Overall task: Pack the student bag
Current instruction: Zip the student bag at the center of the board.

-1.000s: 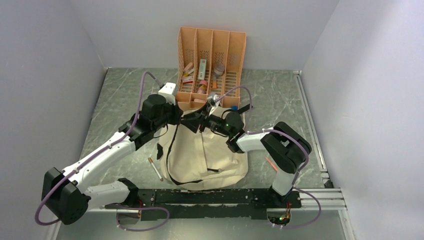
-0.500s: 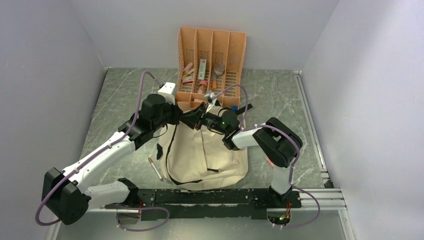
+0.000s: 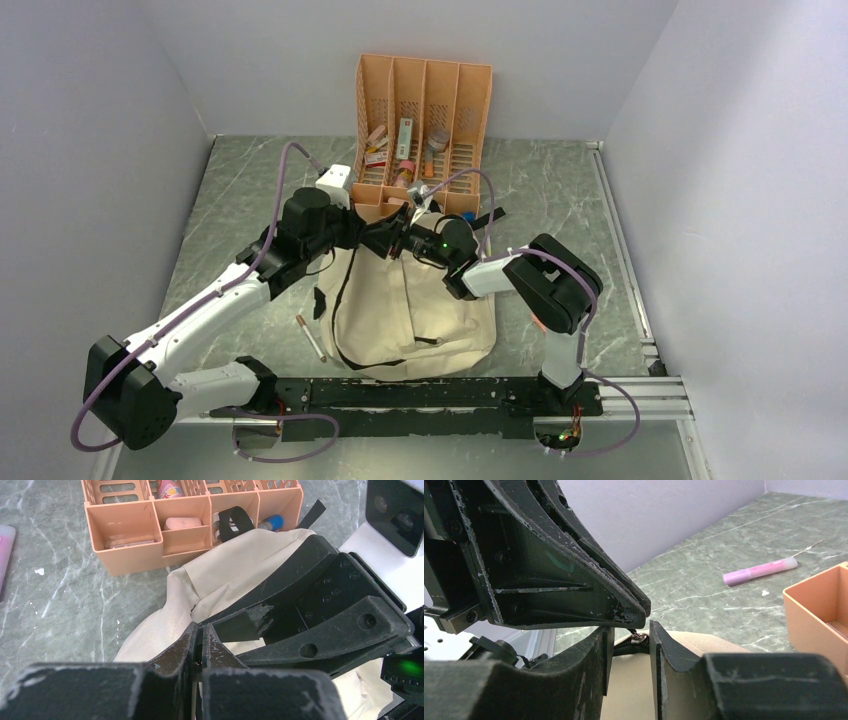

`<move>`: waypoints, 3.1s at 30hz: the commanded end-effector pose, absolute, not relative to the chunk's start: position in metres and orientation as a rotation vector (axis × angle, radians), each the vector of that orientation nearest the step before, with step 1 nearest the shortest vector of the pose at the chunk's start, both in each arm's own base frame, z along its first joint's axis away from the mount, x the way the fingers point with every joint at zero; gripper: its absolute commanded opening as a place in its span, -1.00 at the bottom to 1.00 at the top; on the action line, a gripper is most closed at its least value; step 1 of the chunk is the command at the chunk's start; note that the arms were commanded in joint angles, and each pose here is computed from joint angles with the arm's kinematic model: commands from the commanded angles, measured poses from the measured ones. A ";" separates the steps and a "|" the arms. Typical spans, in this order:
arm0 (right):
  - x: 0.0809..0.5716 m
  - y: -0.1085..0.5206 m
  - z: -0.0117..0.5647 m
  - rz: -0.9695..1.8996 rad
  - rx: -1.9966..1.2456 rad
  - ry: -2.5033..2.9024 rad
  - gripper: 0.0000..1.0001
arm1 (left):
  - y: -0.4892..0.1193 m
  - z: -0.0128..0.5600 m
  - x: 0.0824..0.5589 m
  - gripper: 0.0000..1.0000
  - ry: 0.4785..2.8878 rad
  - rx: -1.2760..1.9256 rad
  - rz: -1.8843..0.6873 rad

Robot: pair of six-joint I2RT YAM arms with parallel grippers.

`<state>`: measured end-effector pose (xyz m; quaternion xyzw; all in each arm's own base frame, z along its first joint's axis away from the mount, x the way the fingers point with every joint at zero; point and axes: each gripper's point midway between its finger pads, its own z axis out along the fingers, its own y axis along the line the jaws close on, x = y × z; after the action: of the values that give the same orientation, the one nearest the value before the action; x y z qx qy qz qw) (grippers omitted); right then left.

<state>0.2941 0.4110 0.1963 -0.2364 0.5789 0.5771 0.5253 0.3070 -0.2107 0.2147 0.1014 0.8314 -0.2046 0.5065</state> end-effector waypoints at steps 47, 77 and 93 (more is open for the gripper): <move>0.346 0.408 0.208 1.292 -0.327 1.495 -1.00 | -0.166 0.202 0.251 0.35 2.107 0.111 -0.474; 0.365 0.385 0.192 1.080 -0.313 1.560 -1.00 | -0.158 0.184 0.286 -0.90 2.160 0.099 -0.255; 0.413 0.344 0.129 0.704 -0.245 1.783 -1.00 | -0.135 0.187 0.268 -0.90 2.195 0.037 -0.190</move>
<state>0.3623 0.3954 0.1664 -0.1547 0.7026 0.4389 0.5383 0.2749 -0.1550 0.1750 0.0366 0.8889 -0.1064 0.4441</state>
